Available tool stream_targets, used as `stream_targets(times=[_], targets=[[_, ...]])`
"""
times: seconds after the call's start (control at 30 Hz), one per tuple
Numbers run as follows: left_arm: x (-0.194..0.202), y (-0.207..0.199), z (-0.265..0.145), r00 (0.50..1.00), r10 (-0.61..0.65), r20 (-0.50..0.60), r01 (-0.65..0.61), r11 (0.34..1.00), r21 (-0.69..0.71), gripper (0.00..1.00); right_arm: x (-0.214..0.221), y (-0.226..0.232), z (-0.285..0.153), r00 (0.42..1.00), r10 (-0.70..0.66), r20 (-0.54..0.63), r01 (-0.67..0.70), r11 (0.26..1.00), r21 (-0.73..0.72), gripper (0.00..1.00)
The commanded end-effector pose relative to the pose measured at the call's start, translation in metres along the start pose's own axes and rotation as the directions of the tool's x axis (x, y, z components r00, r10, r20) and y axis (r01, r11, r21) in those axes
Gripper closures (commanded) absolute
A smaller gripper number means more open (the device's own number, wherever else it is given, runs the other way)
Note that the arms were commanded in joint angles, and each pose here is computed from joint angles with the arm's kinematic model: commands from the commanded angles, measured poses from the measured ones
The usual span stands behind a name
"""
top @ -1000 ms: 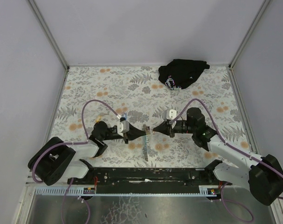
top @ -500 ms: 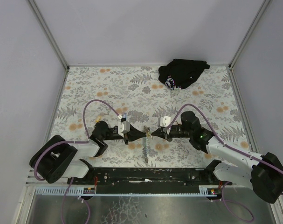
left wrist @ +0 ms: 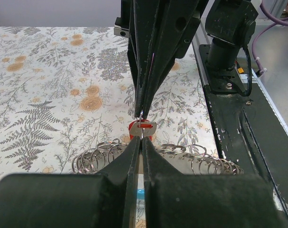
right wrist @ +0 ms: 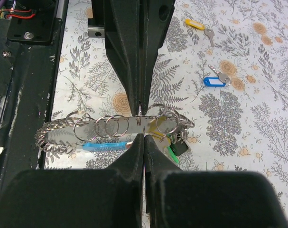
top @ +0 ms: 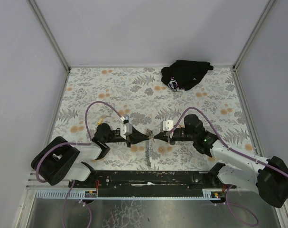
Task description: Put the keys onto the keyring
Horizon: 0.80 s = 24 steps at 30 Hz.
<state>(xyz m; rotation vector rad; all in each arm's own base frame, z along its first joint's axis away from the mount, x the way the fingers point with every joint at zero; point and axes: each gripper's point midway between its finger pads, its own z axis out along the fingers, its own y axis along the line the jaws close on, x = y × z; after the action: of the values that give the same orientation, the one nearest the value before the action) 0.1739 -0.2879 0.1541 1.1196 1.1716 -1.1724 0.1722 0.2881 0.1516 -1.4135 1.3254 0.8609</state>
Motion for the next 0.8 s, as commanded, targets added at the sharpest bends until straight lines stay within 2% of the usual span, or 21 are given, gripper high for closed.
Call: stream_targets(times=[0.0, 0.77], targets=[[-0.0224, 0.0025, 0.0047, 0.994, 0.082, 0.072, -0.083, 0.997, 0.003, 1.0, -0.0168, 0.0002, 0.0, 0.998, -0.051, 0.038, 0.051, 0.999, -0.004, 1.0], [-0.0226, -0.0009, 0.0068, 0.995, 0.063, 0.072, -0.066, 0.997, 0.034, 1.0, -0.0146, -0.0015, 0.0029, 0.998, -0.059, 0.031, 0.058, 0.998, 0.023, 1.0]])
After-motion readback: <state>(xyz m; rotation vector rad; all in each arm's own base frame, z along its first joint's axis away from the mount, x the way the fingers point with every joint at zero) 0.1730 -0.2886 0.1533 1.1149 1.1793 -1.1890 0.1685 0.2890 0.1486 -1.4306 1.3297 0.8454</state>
